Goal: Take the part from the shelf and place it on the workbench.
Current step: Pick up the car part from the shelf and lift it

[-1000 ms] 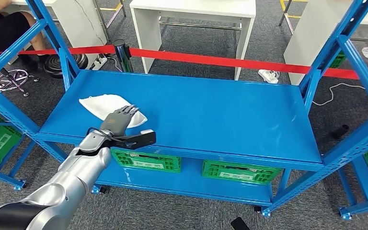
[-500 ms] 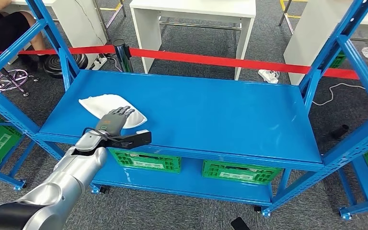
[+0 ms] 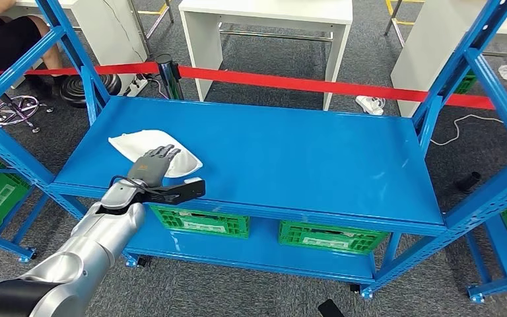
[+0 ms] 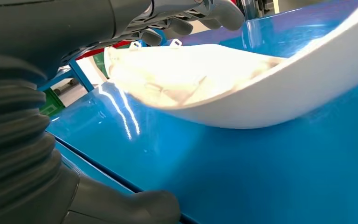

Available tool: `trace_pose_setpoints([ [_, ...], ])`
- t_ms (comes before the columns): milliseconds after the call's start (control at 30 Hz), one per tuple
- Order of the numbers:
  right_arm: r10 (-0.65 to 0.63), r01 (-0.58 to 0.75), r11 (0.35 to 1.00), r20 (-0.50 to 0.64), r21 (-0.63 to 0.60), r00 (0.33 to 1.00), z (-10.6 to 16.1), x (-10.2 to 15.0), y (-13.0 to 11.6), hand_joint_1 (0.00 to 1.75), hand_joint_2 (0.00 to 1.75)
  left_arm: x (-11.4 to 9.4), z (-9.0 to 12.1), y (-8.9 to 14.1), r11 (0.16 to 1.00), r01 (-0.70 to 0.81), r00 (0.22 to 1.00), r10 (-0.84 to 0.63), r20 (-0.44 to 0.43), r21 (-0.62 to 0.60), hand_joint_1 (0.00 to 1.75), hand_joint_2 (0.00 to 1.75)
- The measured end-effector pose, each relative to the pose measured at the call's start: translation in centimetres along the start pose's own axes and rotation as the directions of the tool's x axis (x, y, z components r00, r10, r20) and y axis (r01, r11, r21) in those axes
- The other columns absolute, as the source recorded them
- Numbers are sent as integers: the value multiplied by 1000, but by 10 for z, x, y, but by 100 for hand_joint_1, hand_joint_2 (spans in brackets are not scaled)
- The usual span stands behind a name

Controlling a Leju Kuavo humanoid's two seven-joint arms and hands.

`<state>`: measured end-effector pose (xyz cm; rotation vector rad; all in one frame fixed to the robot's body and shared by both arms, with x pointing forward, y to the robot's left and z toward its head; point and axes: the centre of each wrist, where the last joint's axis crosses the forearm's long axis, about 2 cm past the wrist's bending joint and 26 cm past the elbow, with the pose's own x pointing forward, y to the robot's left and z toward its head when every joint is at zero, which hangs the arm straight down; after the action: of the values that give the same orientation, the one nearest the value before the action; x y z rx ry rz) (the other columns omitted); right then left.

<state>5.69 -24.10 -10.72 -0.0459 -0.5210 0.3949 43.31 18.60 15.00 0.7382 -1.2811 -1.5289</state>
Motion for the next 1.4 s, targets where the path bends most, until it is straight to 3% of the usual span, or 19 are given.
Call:
trace_pose_setpoints([
  [100, 0, 0, 1000, 1, 0, 1000, 0, 0, 0, 0, 0, -1, 0, 0, 1000, -6, 1000, 6, -1, 2, 168, 175],
  [133, 0, 0, 1000, 1, 0, 1000, 0, 0, 0, 0, 0, -2, 0, 0, 1000, -11, 1000, 11, -2, 0, 163, 175],
  [167, 0, 0, 1000, 1, 0, 1000, 0, 0, 0, 0, 0, -2, 0, 0, 1000, -16, 1000, 16, -4, -2, 139, 175],
  [267, 1, -1, 1000, 2, 0, 1000, 0, 0, 0, 0, 0, -3, 1, -1, 1000, -23, 1000, 23, -9, -8, 44, 175],
  [300, 2, -2, 1000, 2, 1, 1000, 0, 0, 0, 0, 0, -4, 1, -2, 1000, -24, 1000, 24, -10, -9, 33, 175],
  [433, 2, -2, 1000, 1, 0, 1000, 0, 0, 0, 0, 0, -5, 2, -3, 1000, -23, 1000, 23, -12, -7, 31, 175],
  [567, 2, -2, 1000, 1, 0, 1000, 0, 0, 0, 0, 0, -6, 2, -4, 1000, -23, 1000, 23, -11, -7, 5, 175],
  [967, 5, -5, 1000, 1, 1, 1000, 0, 0, 0, 0, 0, -6, 3, -5, 1000, -12, 1000, 12, -15, 28, 0, 175],
  [1033, 7, -7, 1000, 0, 2, 1000, 0, 0, 0, 0, 0, -6, 3, -6, 999, -6, 999, 8, -32, 44, 10, 175],
  [1133, 8, -8, 1000, 1, 3, 1000, 0, 0, 0, 0, 0, -6, 4, -7, 998, -9, 999, 12, -48, 59, 123, 175],
  [1167, 8, -8, 1000, 1, 3, 1000, 0, 0, 0, 0, 0, -6, 4, -8, 998, -14, 999, 17, -50, 59, 140, 175],
  [1267, 9, -9, 1000, 0, 3, 1000, 0, 0, 0, 0, 0, -6, 4, -9, 999, -20, 998, 23, -55, 50, 53, 175],
  [1300, 10, -10, 1000, 0, 3, 1000, 0, 0, 0, 0, 0, -6, 4, -9, 999, -19, 998, 22, -56, 45, 43, 175],
  [1367, 10, -10, 1000, 0, 5, 1000, 0, 0, 0, 0, 0, -6, 4, -9, 999, -17, 998, 19, -58, 37, 42, 175],
  [1400, 10, -10, 1000, 0, 5, 1000, 0, 0, 0, 0, 0, -6, 4, -9, 999, -17, 998, 19, -58, 34, 73, 175],
])
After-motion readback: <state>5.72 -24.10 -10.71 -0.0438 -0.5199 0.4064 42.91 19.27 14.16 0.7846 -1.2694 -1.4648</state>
